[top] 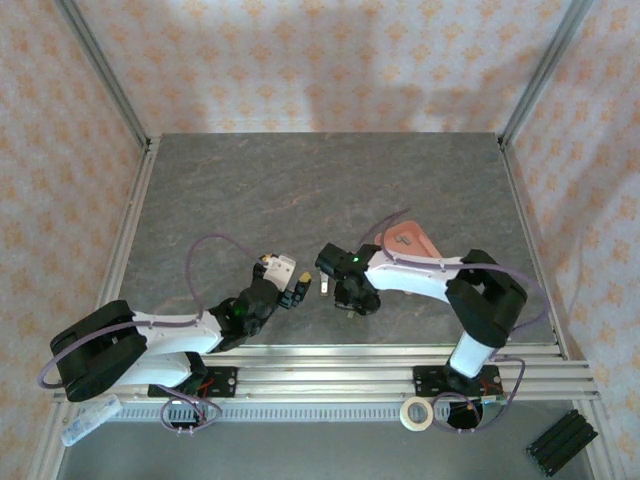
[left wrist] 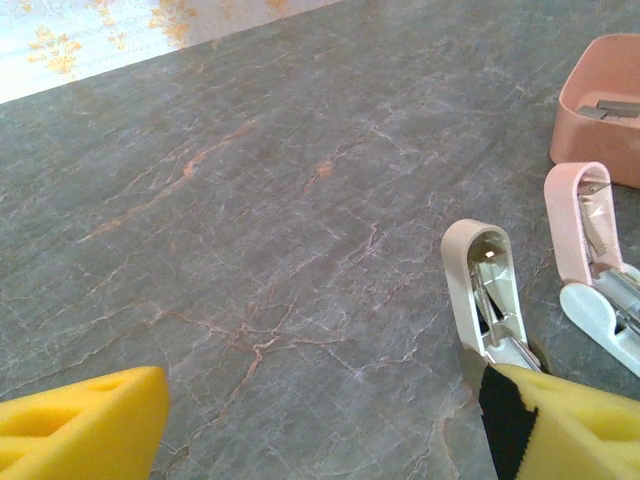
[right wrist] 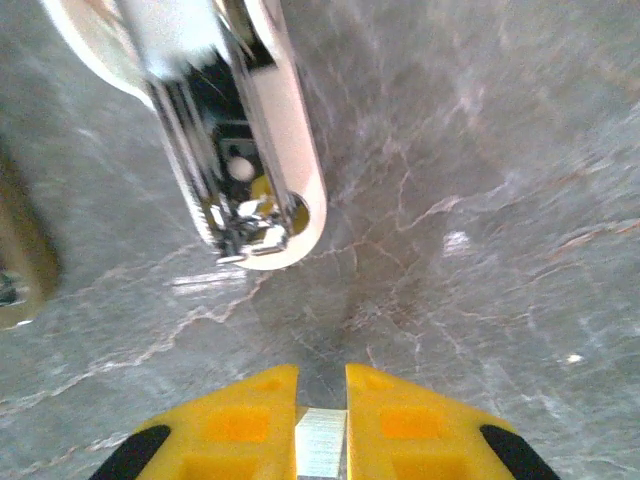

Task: Load the staples into the stapler

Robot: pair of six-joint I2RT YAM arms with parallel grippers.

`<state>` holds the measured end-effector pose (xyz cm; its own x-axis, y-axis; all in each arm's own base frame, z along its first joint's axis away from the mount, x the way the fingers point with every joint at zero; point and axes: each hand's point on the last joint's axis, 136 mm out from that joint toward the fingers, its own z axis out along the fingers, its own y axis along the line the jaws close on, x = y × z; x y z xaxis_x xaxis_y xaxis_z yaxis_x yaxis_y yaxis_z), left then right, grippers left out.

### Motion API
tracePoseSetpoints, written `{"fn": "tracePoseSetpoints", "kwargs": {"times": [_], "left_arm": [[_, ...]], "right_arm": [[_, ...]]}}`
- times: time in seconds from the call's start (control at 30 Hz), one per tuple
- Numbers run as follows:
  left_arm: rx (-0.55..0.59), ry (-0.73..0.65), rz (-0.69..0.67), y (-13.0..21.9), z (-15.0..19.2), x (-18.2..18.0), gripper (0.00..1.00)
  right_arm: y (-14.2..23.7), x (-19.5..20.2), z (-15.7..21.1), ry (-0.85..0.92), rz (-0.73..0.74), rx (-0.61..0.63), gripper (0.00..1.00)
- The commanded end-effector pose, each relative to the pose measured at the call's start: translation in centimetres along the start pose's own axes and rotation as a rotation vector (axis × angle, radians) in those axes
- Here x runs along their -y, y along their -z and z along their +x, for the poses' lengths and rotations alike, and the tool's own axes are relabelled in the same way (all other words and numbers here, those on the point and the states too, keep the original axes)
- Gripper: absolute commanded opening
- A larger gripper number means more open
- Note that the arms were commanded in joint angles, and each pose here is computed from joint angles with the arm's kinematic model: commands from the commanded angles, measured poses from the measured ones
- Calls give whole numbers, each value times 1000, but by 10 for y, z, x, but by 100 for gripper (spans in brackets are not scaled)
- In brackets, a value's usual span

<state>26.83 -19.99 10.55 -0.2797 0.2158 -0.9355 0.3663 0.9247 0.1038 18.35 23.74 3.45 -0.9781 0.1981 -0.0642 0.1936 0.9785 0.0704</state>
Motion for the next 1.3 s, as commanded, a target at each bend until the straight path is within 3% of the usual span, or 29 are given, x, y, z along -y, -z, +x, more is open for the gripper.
{"fn": "tracePoseSetpoints", "kwargs": {"times": [0.0,0.3,1.27], "left_arm": [[26,63,-34,2,-2,-9,83],[29,90,-33,2,-4,-9,83],[17,55,-24,-5,-4,-3,83]], "right_arm": [[39,-10,-36,65,-40,199,16],[59,-16,-76,199,-45,349,17],[12,-16,-74,231,-6,266,16]]}}
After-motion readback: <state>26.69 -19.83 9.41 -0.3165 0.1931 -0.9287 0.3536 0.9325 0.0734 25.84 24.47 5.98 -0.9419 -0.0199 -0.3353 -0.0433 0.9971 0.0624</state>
